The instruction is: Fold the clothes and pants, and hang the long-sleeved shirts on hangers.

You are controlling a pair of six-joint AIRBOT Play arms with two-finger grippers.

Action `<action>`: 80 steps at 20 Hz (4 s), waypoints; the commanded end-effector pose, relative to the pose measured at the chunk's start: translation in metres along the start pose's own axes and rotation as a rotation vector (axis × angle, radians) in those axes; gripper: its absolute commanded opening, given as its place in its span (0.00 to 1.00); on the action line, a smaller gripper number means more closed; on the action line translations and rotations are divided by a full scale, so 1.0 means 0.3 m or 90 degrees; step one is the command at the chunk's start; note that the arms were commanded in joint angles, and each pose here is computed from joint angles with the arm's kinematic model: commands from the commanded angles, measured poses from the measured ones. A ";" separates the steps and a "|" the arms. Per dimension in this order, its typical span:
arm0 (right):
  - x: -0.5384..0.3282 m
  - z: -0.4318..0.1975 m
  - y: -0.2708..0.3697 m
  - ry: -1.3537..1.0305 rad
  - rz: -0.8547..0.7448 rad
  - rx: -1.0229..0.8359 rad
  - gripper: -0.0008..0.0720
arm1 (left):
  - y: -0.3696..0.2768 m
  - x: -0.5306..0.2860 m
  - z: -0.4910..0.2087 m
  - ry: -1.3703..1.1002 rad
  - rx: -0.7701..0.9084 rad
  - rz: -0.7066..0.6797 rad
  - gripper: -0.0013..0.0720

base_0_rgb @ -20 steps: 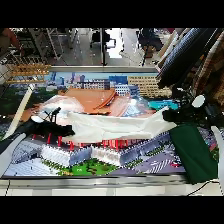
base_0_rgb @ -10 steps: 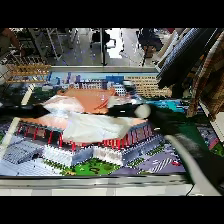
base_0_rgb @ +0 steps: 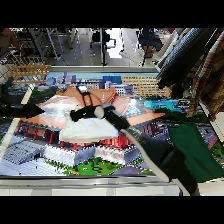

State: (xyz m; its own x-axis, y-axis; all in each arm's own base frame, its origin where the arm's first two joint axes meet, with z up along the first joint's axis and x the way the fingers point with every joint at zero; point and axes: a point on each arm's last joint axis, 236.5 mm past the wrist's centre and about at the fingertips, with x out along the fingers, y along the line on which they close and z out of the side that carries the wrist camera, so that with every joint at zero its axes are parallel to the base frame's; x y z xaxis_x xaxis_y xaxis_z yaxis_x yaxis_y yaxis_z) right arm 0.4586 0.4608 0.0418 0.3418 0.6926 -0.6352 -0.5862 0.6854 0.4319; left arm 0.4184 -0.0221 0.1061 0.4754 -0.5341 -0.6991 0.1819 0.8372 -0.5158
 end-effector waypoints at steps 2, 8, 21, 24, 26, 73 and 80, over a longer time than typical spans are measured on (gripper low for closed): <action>-0.289 -0.049 -0.312 0.091 -0.067 0.087 0.78 | -0.032 0.194 -0.077 0.090 -0.002 -0.043 0.04; -0.399 -0.465 -0.537 0.236 -0.014 0.360 0.97 | 0.043 0.597 -0.211 0.180 -0.034 -0.007 0.02; -0.101 -0.333 -0.498 0.183 0.158 0.352 0.11 | 0.149 0.600 -0.317 0.283 -0.058 0.059 0.02; -0.281 -0.170 -0.554 0.121 0.074 0.296 0.04 | 0.016 0.408 -0.261 0.282 0.018 0.024 0.02; -0.489 -0.063 -0.614 0.064 0.021 0.302 0.04 | -0.064 0.260 -0.235 0.264 0.052 0.017 0.02; -1.753 -1.057 -1.011 -0.070 -0.331 0.962 0.04 | -0.072 -0.055 -0.373 0.133 0.054 0.092 0.02; -1.765 -1.538 -0.921 0.193 -0.493 1.046 0.04 | -0.061 -0.051 -0.342 0.108 0.057 0.102 0.02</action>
State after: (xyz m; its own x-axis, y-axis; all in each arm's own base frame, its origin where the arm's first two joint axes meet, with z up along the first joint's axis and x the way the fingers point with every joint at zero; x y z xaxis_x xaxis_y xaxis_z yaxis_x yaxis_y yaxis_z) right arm 0.1550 -0.1848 -0.0160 0.1173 0.2873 -0.9506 0.8981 0.3779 0.2250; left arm 0.3169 -0.0426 0.0750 0.3428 -0.4041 -0.8480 0.1970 0.9136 -0.3557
